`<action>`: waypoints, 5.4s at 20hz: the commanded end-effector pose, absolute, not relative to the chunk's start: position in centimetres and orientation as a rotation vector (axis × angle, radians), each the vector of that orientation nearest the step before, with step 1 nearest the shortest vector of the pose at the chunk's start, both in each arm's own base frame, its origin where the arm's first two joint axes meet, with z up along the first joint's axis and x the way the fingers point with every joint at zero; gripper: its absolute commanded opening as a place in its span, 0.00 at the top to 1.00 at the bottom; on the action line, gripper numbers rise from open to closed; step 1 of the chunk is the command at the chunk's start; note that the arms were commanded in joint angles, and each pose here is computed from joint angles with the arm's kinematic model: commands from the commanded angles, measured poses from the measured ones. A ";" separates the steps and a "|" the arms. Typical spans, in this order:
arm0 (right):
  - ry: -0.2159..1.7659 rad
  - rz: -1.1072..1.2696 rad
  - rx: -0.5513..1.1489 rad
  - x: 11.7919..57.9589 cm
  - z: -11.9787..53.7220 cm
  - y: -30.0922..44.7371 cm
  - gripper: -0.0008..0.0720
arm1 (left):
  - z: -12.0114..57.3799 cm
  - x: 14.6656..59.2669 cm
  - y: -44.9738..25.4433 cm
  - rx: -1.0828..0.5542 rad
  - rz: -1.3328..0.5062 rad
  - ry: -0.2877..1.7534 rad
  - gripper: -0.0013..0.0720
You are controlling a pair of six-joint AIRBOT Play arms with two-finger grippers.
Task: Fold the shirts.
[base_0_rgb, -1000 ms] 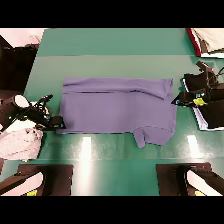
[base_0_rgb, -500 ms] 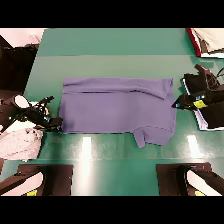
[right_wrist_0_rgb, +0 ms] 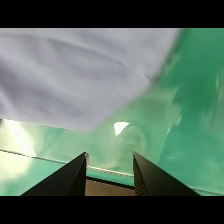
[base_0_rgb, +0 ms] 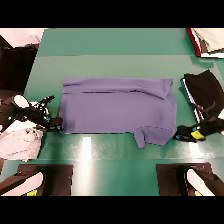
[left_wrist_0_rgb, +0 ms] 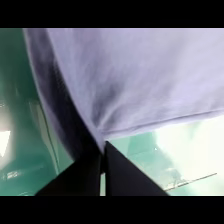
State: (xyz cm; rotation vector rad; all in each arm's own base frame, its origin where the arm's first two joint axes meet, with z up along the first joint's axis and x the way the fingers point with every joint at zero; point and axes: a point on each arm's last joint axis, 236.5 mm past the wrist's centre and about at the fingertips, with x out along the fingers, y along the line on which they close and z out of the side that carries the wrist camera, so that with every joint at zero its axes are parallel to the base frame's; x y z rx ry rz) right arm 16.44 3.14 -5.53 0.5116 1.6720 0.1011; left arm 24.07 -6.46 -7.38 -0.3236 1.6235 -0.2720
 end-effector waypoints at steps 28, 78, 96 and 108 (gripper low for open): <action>1.293 0.060 0.182 19.3 8.3 -0.1 0.96 | 5.7 21.2 -9.4 -0.290 -0.435 1.352 0.95; 1.479 0.527 0.747 38.7 -8.5 0.6 0.15 | 3.4 37.1 -22.2 -0.209 -0.622 1.221 0.95; 1.366 0.788 0.517 40.9 3.4 6.6 0.96 | 2.3 40.4 -28.3 -0.298 -0.687 1.196 0.95; 1.072 0.892 0.256 41.8 19.9 18.9 0.97 | -5.5 42.3 -39.3 -0.198 -0.811 1.255 0.95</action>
